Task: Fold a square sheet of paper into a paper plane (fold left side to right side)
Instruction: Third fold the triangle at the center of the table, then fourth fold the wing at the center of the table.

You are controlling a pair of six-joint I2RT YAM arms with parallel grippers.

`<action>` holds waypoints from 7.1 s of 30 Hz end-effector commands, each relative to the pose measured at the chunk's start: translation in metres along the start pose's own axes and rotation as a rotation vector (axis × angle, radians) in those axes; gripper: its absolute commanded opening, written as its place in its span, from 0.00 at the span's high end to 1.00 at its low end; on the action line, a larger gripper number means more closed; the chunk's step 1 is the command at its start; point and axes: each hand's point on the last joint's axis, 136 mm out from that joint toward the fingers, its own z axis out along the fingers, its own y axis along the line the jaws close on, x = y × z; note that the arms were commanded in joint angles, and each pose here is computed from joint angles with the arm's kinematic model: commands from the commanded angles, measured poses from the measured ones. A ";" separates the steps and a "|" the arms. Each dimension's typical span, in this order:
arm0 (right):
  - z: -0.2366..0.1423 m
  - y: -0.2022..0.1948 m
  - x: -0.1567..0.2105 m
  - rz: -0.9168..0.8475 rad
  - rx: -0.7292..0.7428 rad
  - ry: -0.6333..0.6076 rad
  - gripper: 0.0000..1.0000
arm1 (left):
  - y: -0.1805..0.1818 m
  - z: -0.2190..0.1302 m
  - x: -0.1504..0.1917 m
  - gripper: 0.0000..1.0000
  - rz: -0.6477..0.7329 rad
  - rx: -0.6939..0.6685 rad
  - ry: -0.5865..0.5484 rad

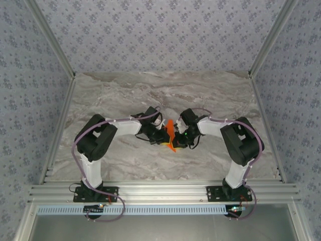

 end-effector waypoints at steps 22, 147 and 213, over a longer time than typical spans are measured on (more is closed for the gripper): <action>0.011 -0.074 0.040 0.102 0.355 0.128 1.00 | 0.071 0.003 -0.002 1.00 -0.092 -0.255 -0.038; -0.024 0.030 -0.038 -0.561 0.381 -0.357 0.41 | -0.017 -0.056 -0.068 0.50 -0.242 0.208 -0.314; -0.005 0.012 -0.023 -0.547 0.353 -0.341 0.88 | -0.012 -0.109 -0.066 0.39 -0.217 0.144 -0.404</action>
